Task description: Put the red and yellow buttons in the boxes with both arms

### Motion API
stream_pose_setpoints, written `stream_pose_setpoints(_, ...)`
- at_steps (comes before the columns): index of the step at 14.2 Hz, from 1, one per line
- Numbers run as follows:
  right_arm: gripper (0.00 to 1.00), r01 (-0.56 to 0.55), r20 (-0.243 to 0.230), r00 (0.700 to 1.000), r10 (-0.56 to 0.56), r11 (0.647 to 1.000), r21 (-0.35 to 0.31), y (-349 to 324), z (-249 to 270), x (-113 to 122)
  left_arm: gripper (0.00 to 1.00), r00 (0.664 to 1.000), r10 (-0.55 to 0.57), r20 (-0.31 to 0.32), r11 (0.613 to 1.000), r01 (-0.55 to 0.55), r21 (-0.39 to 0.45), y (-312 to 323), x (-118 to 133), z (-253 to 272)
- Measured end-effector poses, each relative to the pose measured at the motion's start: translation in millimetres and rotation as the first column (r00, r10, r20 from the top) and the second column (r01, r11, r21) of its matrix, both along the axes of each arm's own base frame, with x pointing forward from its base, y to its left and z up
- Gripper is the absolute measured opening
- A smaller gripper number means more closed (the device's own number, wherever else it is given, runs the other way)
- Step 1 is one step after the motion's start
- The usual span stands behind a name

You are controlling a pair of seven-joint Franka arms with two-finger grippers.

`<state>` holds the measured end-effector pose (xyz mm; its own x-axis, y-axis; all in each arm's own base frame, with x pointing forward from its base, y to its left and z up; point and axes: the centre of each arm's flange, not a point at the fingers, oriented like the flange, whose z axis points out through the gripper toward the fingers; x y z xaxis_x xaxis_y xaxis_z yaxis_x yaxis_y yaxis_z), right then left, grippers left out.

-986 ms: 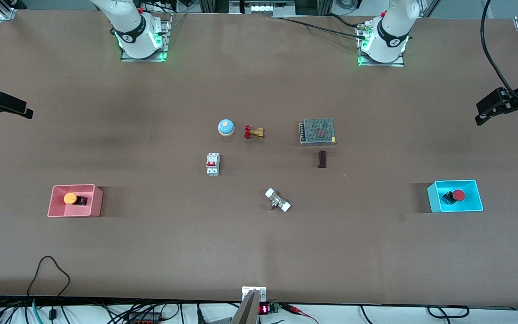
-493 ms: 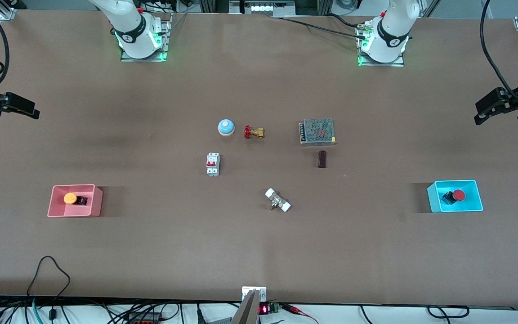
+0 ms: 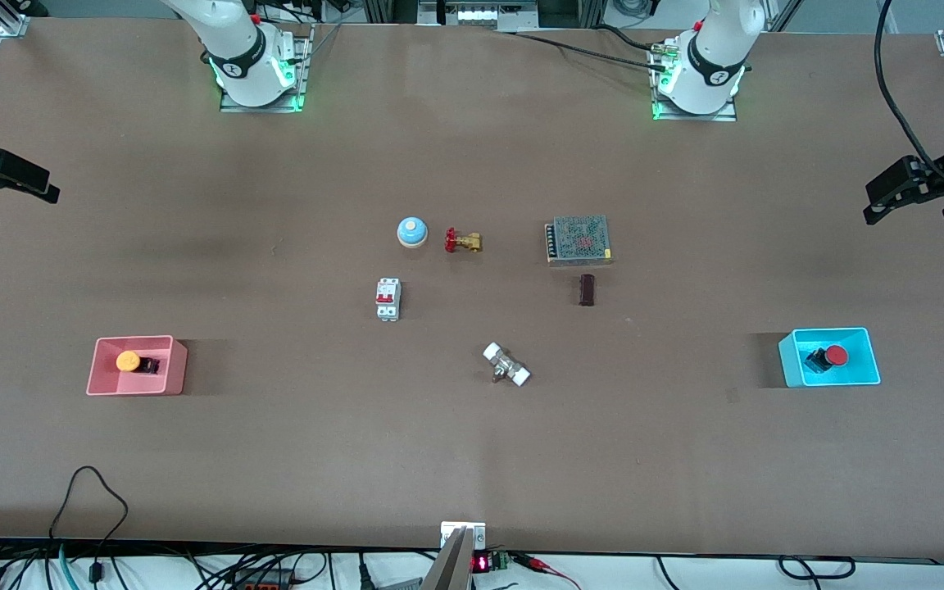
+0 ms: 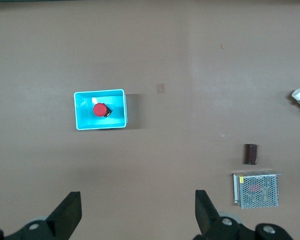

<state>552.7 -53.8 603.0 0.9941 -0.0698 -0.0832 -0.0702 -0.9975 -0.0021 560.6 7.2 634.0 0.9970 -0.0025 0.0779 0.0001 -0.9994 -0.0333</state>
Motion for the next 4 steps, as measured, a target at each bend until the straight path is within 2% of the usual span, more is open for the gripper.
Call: stream_pose_setpoints(4, 1.00, -0.003, 0.000, 1.000, 0.003, 1.000, 0.001, 1.7, 0.1, -0.9, 1.00, 1.000, 0.004, 0.005, 1.000, -0.004, 0.000, 2.6, -2.4, 3.8)
